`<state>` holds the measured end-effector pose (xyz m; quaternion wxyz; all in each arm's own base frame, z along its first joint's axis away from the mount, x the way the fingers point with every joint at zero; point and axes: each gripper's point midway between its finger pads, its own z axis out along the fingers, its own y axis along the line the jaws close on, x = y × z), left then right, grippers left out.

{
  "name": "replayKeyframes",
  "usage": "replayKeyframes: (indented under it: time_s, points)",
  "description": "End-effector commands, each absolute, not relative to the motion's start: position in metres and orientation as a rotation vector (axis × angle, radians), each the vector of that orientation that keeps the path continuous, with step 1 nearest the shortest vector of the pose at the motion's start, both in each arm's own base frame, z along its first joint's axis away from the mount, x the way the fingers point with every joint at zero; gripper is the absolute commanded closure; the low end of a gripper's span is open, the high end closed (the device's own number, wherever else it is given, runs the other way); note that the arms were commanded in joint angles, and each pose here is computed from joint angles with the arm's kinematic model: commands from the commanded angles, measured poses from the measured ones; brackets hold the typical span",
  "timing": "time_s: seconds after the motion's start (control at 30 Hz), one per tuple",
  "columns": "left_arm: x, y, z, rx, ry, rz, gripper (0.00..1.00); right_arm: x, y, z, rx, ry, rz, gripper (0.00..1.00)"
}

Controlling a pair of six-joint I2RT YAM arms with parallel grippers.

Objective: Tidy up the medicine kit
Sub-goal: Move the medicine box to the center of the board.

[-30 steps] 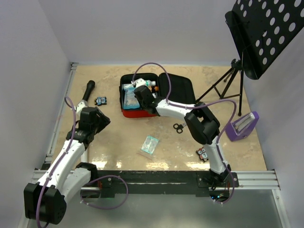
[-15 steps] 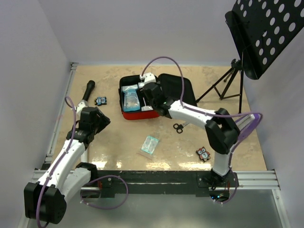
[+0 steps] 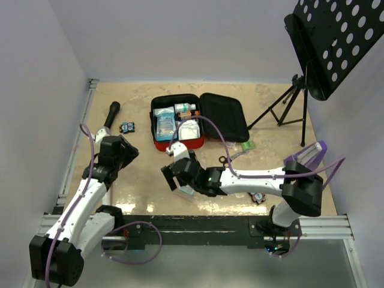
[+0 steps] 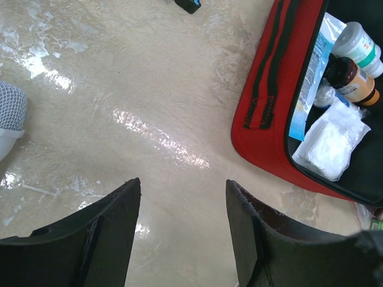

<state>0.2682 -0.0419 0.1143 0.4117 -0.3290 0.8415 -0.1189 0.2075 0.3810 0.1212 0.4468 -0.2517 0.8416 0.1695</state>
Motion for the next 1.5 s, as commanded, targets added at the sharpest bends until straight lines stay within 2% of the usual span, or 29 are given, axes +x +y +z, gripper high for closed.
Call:
replayKeyframes:
  time_s: [0.0, 0.27, 0.47, 0.73, 0.83, 0.87, 0.9, 1.0, 1.13, 1.23, 1.47]
  points:
    - [0.265, -0.043, 0.116, -0.823, 2.103, -0.324, 0.37, 0.196, 0.361, 0.093, -0.431, 2.191, 0.428, 0.07]
    - [0.258, -0.042, 0.114, -0.830, 2.110, -0.322, 0.37, 0.182, 0.354, 0.044, -0.470, 2.272, 0.325, 0.09]
    - [0.256, -0.042, 0.111, -0.829, 2.113, -0.319, 0.37, 0.179, 0.347, 0.036, -0.446, 2.288, 0.315, 0.09]
    - [0.279, -0.052, 0.132, -0.749, 2.101, -0.360, 0.36, 0.188, 0.354, 0.090, -0.368, 2.197, 0.386, 0.10]
    - [0.303, -0.064, 0.155, -0.651, 2.088, -0.409, 0.30, 0.193, 0.349, 0.120, -0.302, 2.155, 0.414, 0.10]
    - [0.310, -0.067, 0.157, -0.636, 2.102, -0.411, 0.17, 0.194, 0.347, 0.132, -0.275, 2.136, 0.430, 0.10]
    - [0.319, -0.069, 0.157, -0.633, 2.122, -0.408, 0.13, 0.196, 0.344, 0.140, -0.249, 2.124, 0.435, 0.10]
    - [0.346, -0.076, 0.174, -0.560, 2.115, -0.412, 0.09, 0.197, 0.334, 0.160, -0.189, 2.098, 0.450, 0.10]
    - [0.375, -0.085, 0.170, -0.494, 2.127, -0.419, 0.09, 0.197, 0.322, 0.177, -0.146, 2.079, 0.455, 0.10]
    - [0.388, -0.092, 0.149, -0.472, 2.187, -0.424, 0.15, 0.197, 0.316, 0.188, -0.123, 2.062, 0.466, 0.10]
    - [0.401, -0.108, 0.132, -0.410, 2.190, -0.503, 0.16, 0.196, 0.302, 0.204, -0.101, 2.044, 0.474, 0.10]
